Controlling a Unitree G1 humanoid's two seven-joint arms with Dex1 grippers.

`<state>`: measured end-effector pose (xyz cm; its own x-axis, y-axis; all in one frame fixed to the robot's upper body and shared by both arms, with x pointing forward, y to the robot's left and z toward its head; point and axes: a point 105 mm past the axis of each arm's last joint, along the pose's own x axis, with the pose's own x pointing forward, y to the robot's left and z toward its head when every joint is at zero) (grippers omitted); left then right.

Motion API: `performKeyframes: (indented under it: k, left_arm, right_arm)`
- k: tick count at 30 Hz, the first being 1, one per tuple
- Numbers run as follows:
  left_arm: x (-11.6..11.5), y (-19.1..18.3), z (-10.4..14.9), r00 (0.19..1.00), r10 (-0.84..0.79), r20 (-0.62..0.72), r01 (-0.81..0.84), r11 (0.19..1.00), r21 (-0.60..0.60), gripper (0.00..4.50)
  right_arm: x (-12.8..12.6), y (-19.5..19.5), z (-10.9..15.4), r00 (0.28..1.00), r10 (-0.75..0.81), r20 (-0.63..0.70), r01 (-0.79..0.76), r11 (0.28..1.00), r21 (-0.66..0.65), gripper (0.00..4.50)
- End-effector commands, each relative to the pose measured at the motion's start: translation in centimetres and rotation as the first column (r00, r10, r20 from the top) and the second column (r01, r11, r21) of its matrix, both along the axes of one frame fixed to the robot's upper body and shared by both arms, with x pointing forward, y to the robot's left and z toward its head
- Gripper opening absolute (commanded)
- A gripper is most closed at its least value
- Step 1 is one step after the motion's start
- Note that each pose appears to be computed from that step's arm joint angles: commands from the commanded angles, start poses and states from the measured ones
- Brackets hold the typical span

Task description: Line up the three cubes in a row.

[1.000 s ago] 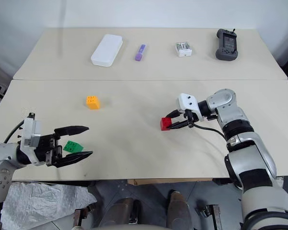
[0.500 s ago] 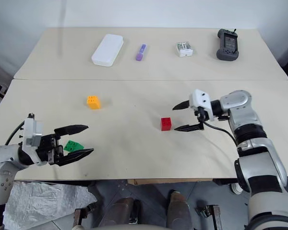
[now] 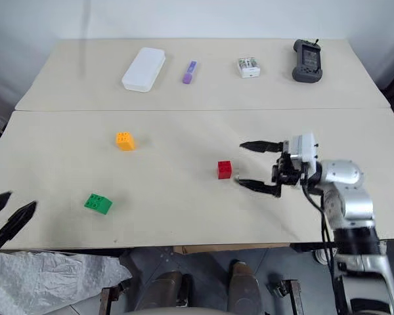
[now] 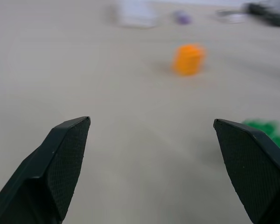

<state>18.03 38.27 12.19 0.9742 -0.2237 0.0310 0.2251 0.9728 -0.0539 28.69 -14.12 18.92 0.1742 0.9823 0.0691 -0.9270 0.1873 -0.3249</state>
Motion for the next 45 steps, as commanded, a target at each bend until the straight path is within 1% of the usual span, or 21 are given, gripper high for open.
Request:
performKeyframes:
  k: [1,2,4,8,11,13,15,18,20,23,25,26,28,31,32,34,36,37,39,41,45]
  left_arm:
    - [-1.7,-0.2,-0.5,1.0,0.019,-0.025,-0.019,1.0,-0.014,4.5]
    - [-2.2,-0.4,-1.4,0.998,0.002,-0.065,-0.002,1.0,-0.003,4.5]
    - [-2.8,-1.2,-2.2,0.994,-0.046,-0.099,0.046,0.999,-0.003,4.5]
    - [-2.9,-4.5,-2.9,0.979,-0.174,-0.103,0.175,0.984,0.004,4.5]
    - [-2.2,-7.0,-2.5,0.978,-0.2,-0.055,0.201,0.979,0.024,4.5]
    - [-0.9,-10.8,-2.7,0.968,-0.251,-0.023,0.252,0.967,0.037,4.5]
    - [0.7,-13.3,-3.0,0.972,-0.237,-0.007,0.237,0.971,0.044,4.5]
    - [2.3,-14.0,-3.4,0.988,-0.151,0.025,0.149,0.988,0.045,4.5]
    - [2.8,-14.7,-3.7,0.991,-0.13,0.032,0.129,0.991,0.036,4.5]
    - [3.5,-15.2,-4.4,0.996,-0.089,0.022,0.088,0.994,0.064,4.5]
    - [4.1,-14.8,-4.8,0.999,-0.042,0.032,0.041,0.999,0.035,4.5]
    - [4.3,-14.7,-4.9,0.999,-0.033,0.035,0.033,0.999,0.02,4.5]
    - [4.6,-15.2,-5.1,0.996,-0.079,0.036,0.079,0.997,0.021,4.5]
    - [4.8,-15.3,-5.0,0.994,-0.105,0.044,0.103,0.994,0.026,3.91]
    - [5.0,-15.1,-4.9,0.992,-0.117,0.043,0.115,0.992,0.044,3.64]
    - [5.1,-14.9,-4.5,0.985,-0.169,0.041,0.166,0.984,0.067,2.97]
    - [4.9,-15.0,-4.1,0.963,-0.27,0.02,0.267,0.96,0.081,2.33]
    - [4.8,-15.0,-3.8,0.95,-0.312,0.01,0.309,0.944,0.113,2.03]
    - [5.2,-13.9,-2.6,0.926,-0.377,0.013,0.371,0.918,0.139,1.48]
    - [5.9,-13.1,-1.6,0.906,-0.423,0.017,0.416,0.897,0.148,1.48]
    - [8.8,-14.9,2.1,0.719,-0.695,0.002,0.68,0.704,0.207,1.48]
  right_arm:
    - [-1.6,1.6,1.3,0.998,0.042,0.052,-0.043,0.999,0.025,4.46]
    - [-1.9,1.9,1.0,0.998,0.06,0.036,-0.061,0.998,0.022,4.46]
    - [-2.1,2.2,0.5,0.997,0.074,0.032,-0.074,0.997,0.011,4.46]
    - [-2.1,2.2,0.3,0.996,0.081,0.035,-0.081,0.997,-0.007,4.46]
    - [-2.0,1.9,0.3,0.996,0.08,0.037,-0.079,0.997,-0.017,4.46]
    - [-2.1,1.4,-0.1,0.996,0.078,0.033,-0.076,0.996,-0.049,4.46]
    - [-2.4,0.9,-0.4,0.997,0.083,-0.001,-0.083,0.994,-0.071,4.46]
    - [-3.0,0.7,-1.1,0.993,0.102,-0.051,-0.107,0.989,-0.102,4.46]
    - [-3.2,0.9,-1.2,0.993,0.105,-0.061,-0.111,0.989,-0.101,4.46]
    - [-3.5,1.3,-1.2,0.991,0.107,-0.076,-0.113,0.99,-0.089,4.46]
    - [-3.7,1.4,-1.4,0.991,0.103,-0.082,-0.111,0.99,-0.092,4.46]
    - [-3.7,1.4,-1.5,0.991,0.102,-0.084,-0.11,0.99,-0.094,4.46]
    - [-3.7,1.5,-1.5,0.992,0.096,-0.088,-0.104,0.99,-0.093,4.46]
    - [-3.8,1.4,-1.5,0.993,0.078,-0.092,-0.086,0.992,-0.088,4.5]
    - [-3.9,1.2,-1.6,0.993,0.07,-0.094,-0.078,0.993,-0.091,4.5]
    - [-4.0,1.0,-1.8,0.994,0.053,-0.096,-0.062,0.994,-0.095,4.5]
    - [-4.1,0.7,-1.9,0.995,0.035,-0.095,-0.044,0.994,-0.098,4.5]
    - [-4.1,0.5,-1.9,0.995,0.027,-0.101,-0.038,0.994,-0.101,4.5]
    - [-4.4,0.0,-2.0,0.992,0.016,-0.123,-0.029,0.994,-0.106,4.5]
    - [-4.5,-0.3,-2.1,0.991,0.011,-0.135,-0.027,0.993,-0.116,4.5]
    - [-4.3,-1.0,-2.2,0.992,-0.031,-0.123,0.014,0.991,-0.133,4.5]
